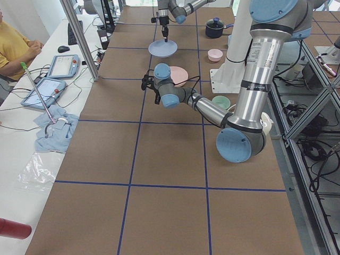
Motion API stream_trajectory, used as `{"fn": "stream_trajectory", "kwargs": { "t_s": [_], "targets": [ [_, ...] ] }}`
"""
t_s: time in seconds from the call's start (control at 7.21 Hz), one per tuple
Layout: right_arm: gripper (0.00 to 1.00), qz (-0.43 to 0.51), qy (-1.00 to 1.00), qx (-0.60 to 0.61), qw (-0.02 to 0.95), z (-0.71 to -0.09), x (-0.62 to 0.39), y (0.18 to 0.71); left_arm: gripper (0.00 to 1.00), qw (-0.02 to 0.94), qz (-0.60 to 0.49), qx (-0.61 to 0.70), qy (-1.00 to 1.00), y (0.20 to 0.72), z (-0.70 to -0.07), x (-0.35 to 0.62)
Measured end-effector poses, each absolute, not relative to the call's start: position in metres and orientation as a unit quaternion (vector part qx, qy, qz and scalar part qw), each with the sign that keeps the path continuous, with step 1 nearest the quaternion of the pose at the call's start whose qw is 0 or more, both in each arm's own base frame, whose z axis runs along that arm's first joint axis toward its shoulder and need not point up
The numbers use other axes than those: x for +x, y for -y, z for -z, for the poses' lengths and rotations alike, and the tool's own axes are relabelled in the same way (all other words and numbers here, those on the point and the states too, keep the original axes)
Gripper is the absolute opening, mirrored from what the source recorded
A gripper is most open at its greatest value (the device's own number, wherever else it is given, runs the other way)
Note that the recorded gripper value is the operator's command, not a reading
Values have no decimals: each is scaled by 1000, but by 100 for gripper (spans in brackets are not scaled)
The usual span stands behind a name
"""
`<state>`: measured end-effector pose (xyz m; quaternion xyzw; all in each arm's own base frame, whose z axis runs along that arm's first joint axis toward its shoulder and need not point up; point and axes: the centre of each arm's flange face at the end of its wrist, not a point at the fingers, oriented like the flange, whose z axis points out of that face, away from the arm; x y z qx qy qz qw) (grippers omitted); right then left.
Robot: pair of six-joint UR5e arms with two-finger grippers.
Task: Stack three plates with pink and blue
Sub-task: 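Carry the light blue plate with the right gripper over the pink plate, then lower the light blue plate onto the stack and open the right gripper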
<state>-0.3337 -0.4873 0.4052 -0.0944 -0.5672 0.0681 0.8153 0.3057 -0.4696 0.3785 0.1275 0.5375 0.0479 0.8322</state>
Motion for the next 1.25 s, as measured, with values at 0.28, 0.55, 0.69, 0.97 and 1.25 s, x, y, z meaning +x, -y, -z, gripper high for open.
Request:
{"fn": "stream_trajectory", "kwargs": {
  "t_s": [0.28, 0.55, 0.69, 0.97, 1.25],
  "targets": [
    [0, -100, 582, -105, 800, -345, -406, 464, 75, 837, -56, 141, -526, 473, -392, 290],
    [0, -100, 587, -113, 795, -322, -438, 435, 75, 838, -56, 144, -524, 474, -393, 286],
    [0, -99, 585, -115, 796, -319, -450, 423, 76, 838, -56, 144, -524, 474, -393, 286],
    [0, -98, 578, -121, 801, -315, -466, 411, 76, 837, -55, 145, -524, 474, -392, 286],
    [0, -98, 577, -123, 801, -312, -470, 409, 76, 837, -53, 144, -525, 474, -392, 286]
  ]
}}
